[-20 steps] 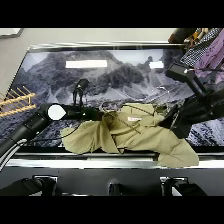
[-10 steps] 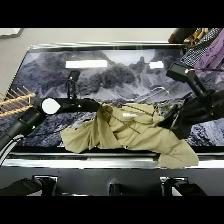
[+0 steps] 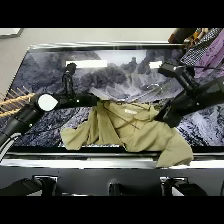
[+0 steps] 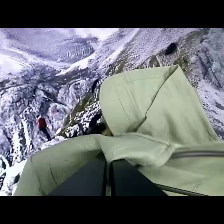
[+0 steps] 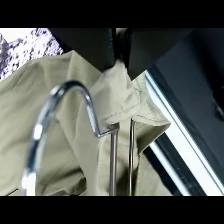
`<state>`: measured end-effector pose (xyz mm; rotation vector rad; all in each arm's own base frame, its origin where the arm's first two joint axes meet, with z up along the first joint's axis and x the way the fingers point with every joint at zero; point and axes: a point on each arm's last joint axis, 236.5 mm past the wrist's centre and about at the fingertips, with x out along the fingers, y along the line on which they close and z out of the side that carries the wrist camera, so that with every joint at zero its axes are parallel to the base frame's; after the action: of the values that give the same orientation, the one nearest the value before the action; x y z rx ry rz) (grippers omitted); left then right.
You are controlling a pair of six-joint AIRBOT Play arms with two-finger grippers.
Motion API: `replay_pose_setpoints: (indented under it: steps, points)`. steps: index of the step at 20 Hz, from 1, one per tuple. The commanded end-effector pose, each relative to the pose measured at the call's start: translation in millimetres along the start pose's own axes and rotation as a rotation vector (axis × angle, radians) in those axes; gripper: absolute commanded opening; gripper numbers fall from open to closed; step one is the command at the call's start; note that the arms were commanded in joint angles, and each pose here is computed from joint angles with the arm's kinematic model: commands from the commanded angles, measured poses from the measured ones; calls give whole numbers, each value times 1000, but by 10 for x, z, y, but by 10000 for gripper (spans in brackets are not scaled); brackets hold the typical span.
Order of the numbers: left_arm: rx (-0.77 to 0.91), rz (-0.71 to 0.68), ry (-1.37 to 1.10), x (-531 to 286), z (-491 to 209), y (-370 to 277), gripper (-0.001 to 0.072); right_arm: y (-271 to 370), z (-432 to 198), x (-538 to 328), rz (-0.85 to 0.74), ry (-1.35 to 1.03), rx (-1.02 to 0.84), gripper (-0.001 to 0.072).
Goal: Fold the clothes and pants, and hang the long-sleeved shirts on hangers.
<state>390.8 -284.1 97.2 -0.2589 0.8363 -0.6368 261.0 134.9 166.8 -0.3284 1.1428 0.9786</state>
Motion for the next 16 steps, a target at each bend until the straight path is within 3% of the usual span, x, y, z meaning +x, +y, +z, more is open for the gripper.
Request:
replay_pose_setpoints:
  steps: [1, 11, 14, 16]
  points:
    - [8, -7, -18, -36, 84, -47, 15, -184, 90, 151, 1, -5, 19, 24]
    - [74, -52, -7, -224, 232, -297, 16, -373, 305, 474, 66, -40, -21, 24]
    - [120, -69, -24, -322, 359, -410, 16, -174, 413, 619, 82, -24, -178, 24]
    - [155, -85, 17, -387, 310, -483, 16, -190, 591, 734, 6, -42, -243, 24]
